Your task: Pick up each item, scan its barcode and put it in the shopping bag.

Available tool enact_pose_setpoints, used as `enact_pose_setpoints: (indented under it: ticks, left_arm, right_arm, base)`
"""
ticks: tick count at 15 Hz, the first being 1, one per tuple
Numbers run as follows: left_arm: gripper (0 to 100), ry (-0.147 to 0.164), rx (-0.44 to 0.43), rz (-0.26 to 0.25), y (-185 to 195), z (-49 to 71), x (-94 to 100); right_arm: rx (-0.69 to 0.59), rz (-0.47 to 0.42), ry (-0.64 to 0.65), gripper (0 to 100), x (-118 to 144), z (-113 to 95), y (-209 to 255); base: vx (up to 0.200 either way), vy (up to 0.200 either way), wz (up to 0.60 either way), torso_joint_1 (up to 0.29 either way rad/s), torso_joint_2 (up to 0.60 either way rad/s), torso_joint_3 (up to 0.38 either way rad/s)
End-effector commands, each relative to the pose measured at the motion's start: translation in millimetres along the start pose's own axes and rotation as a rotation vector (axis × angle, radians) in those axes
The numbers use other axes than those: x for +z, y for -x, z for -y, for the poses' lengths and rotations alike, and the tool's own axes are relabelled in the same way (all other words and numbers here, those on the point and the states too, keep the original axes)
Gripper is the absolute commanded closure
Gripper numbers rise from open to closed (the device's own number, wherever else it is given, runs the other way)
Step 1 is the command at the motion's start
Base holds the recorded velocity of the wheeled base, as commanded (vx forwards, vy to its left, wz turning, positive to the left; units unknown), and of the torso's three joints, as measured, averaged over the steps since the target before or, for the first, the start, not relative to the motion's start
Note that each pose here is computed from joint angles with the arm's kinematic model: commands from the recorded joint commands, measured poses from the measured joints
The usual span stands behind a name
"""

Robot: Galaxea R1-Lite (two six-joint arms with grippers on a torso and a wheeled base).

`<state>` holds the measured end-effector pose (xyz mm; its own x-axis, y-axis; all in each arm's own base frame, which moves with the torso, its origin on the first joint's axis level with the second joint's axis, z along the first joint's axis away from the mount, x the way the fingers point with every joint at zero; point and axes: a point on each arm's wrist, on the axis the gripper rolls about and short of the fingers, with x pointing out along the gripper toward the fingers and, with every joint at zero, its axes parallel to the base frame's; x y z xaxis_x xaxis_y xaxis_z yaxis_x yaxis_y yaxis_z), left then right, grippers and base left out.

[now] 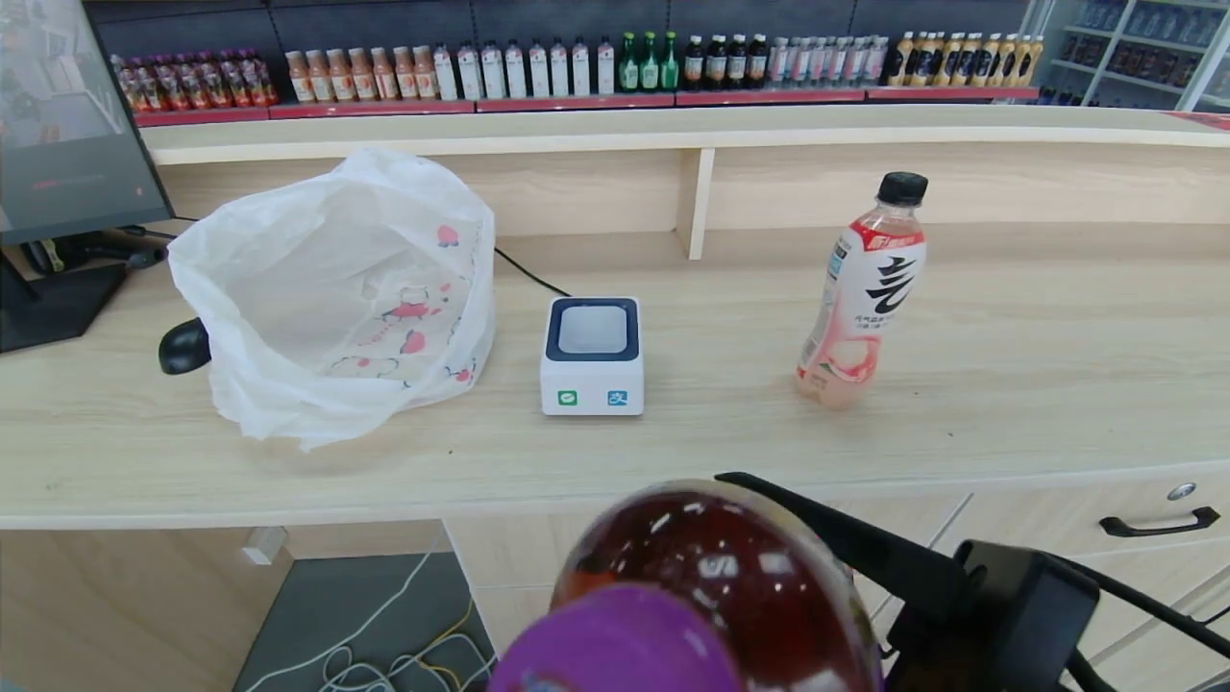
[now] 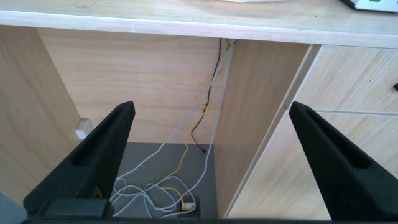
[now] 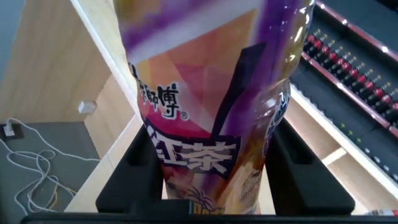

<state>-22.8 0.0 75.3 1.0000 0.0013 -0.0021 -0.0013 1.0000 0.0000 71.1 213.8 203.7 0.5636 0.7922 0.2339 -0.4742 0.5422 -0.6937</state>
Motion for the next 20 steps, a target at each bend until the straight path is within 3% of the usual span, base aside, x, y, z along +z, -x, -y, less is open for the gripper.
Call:
enact_pose_setpoints:
  ticks: [1,3,4,5,8,10,11,13,20]
  left_arm:
    - [0,0.0,0.0,0.001,0.0,0.0,0.0]
    - [0,0.0,-0.001,0.001,0.0,0.0,0.0]
    - [0,0.0,0.0,0.001,0.0,0.0,0.0]
    - [0,0.0,0.0,0.001,0.0,0.0,0.0]
    - [0,0.0,0.0,0.001,0.0,0.0,0.0]
    - [0,0.0,0.0,0.001,0.0,0.0,0.0]
    - [0,0.0,0.0,0.001,0.0,0.0,0.0]
    - [0,0.0,0.0,0.001,0.0,0.0,0.0]
    - [0,0.0,-0.001,0.001,0.0,0.0,0.0]
  right_arm:
    - [0.029,0.045,0.048,100,3.1,-4.2,-11.8]
    - [0.046,0.061,0.077,100,2.7,-6.8,-15.3]
    - [0.048,0.062,0.116,100,2.2,-7.4,-15.2]
    - [0.052,0.06,0.243,100,0.5,-8.4,-13.5]
    - [0.066,0.071,0.315,100,-0.6,-10.6,-10.6]
    - [0.1,0.107,0.338,100,-0.4,-14.4,-8.9]
    - [0.13,0.175,0.408,100,1.9,-17.0,-10.8]
    - [0.103,0.213,0.498,100,7.1,-13.2,-14.9]
    - [0.097,0.249,0.544,100,2.9,-17.5,-13.5]
  base:
    - [0.0,0.0,0.0,0.0,0.0,0.0]
    - [0.0,0.0,0.0,0.0,0.0,0.0]
    - [0.0,0.0,0.0,0.0,0.0,0.0]
    - [0.0,0.0,0.0,0.0,0.0,0.0]
    - [0.0,0.0,0.0,0.0,0.0,0.0]
    - [0.0,0.0,0.0,0.0,0.0,0.0]
    - [0.0,0.0,0.0,0.0,0.0,0.0]
    - [0.0,0.0,0.0,0.0,0.0,0.0]
    - [0.0,0.0,0.0,0.0,0.0,0.0]
